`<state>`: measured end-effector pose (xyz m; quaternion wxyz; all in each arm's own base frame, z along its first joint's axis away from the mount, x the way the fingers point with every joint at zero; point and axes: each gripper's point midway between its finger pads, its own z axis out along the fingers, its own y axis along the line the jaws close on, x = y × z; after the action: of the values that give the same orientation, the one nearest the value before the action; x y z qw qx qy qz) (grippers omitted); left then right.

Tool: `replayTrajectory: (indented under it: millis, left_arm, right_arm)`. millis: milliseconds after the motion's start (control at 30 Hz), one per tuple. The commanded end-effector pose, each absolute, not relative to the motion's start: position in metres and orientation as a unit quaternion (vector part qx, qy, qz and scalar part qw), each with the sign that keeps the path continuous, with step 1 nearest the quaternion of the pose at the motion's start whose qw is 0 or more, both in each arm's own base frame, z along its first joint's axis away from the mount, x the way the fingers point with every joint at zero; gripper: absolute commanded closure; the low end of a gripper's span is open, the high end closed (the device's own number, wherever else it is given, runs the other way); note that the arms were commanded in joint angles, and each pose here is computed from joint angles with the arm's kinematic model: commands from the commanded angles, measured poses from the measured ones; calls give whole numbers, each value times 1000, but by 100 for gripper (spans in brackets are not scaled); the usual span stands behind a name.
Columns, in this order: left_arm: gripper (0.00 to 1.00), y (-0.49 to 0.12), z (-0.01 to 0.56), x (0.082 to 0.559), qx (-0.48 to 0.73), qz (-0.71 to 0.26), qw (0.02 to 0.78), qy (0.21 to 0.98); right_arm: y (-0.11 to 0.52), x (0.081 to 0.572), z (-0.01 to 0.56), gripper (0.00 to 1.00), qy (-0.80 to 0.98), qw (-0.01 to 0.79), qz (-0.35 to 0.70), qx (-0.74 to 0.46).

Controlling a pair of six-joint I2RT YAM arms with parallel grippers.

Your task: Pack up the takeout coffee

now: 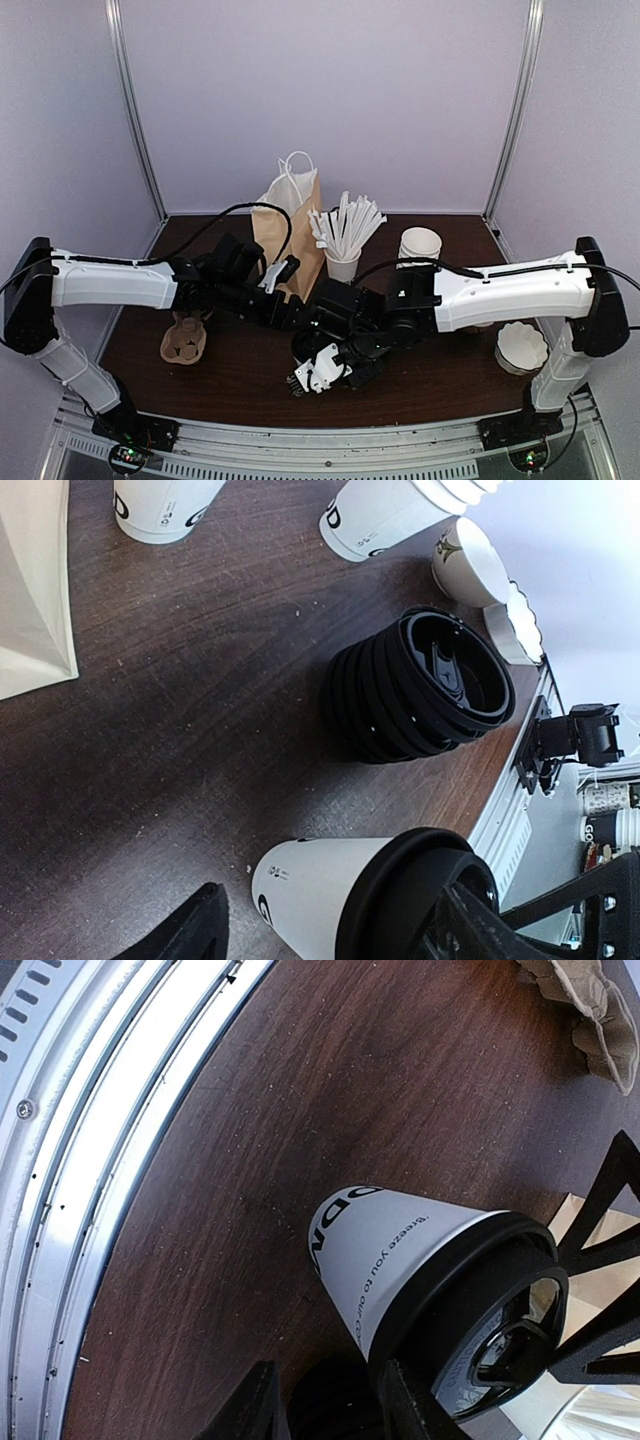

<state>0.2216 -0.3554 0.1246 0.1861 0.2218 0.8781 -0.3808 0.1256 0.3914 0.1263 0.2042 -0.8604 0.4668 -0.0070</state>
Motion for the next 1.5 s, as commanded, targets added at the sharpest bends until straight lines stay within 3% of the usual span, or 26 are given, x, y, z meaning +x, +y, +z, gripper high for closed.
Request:
replayTrajectory:
  millis: [0,300,500,767,1000,1233,1467]
  left_arm:
    - [27,-327,75,208,205,-313,135,917]
    - [33,-310,35,197,191,-280,96,936]
    - [36,-307,25,193,186,-286,89,936]
    - [35,-322,89,210,238,-321,181,899]
    - [29,-331,125,222,263,-326,223,880]
    - [22,-346,200,244,277,-347,312,840]
    - [23,-320,205,241,201,-326,301,873]
  right_arm:
    - [366,118,88,62,474,139,-24,-869]
    - [342,105,37,65,470,72,-21,-880]
    - [351,107,58,63,476,98,-14,-874]
    - [380,107,141,57,488,166,32,-857]
    - [391,108,171,54,498,190,56,-844]
    - [382,125,194,53,533,201,98,-816]
    - [367,171,205,55,631,198,213,-719]
